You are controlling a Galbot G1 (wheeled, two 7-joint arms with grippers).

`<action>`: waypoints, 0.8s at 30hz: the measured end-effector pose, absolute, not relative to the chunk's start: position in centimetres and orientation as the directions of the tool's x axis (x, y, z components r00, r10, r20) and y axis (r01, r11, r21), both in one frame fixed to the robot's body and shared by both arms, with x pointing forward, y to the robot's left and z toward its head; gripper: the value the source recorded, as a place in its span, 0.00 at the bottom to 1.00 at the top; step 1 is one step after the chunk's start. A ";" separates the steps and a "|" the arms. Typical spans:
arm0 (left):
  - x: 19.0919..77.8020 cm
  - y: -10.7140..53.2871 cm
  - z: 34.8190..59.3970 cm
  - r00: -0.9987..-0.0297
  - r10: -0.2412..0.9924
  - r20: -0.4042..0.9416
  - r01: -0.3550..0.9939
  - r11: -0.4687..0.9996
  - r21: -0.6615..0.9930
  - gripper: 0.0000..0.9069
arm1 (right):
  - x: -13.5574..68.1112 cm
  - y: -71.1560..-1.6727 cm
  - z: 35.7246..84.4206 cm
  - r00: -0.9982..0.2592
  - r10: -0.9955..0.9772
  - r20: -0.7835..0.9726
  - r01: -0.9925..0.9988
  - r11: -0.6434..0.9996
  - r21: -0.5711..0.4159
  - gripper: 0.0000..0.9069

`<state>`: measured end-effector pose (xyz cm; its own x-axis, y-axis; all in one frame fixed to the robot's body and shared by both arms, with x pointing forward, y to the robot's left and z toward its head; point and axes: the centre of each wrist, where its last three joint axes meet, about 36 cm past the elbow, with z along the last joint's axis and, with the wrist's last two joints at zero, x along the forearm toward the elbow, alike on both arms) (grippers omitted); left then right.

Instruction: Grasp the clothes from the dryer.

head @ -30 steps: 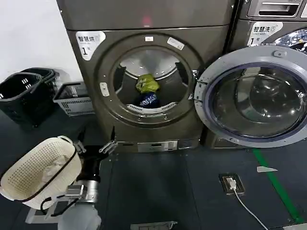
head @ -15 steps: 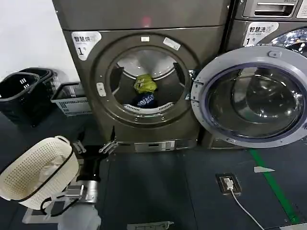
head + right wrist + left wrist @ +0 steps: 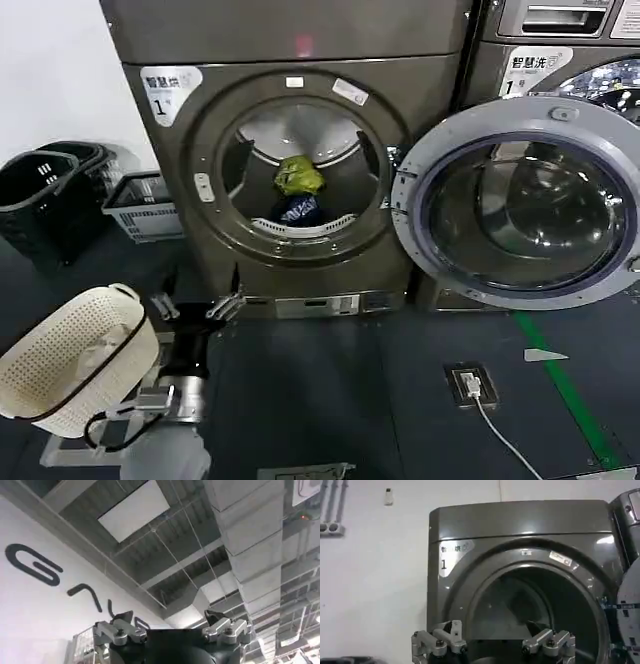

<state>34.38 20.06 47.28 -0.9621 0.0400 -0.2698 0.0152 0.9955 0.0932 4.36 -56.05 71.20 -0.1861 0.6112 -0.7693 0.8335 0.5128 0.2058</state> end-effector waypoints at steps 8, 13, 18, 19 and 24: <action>34.4 20.0 47.3 -0.962 0.041 -0.271 0.016 0.995 0.094 1.00 | 4.5 -56.0 71.1 -0.190 0.610 -0.769 0.831 0.517 0.205 1.00; 34.4 20.0 47.3 -0.962 0.041 -0.269 0.016 0.996 0.093 1.00 | 4.6 -56.0 71.1 -0.191 0.610 -0.769 0.830 0.518 0.204 1.00; 34.4 20.0 47.4 -0.962 0.041 -0.270 0.016 0.995 0.093 1.00 | 4.6 -56.0 71.1 -0.193 0.608 -0.770 0.831 0.519 0.202 1.00; 34.3 20.0 47.4 -0.962 0.041 -0.271 0.016 0.995 0.093 1.00 | 4.6 -56.0 71.1 -0.193 0.609 -0.770 0.831 0.519 0.202 1.00; 34.3 19.9 47.4 -0.962 0.042 -0.271 0.016 0.995 0.094 1.00 | 4.5 -56.0 71.2 -0.193 0.608 -0.770 0.831 0.519 0.201 1.00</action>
<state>34.30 19.95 47.39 -0.9618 0.0415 -0.2705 0.0165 0.9954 0.0942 4.54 -56.02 71.17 -0.1932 0.6077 -0.7703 0.8310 0.5188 0.2009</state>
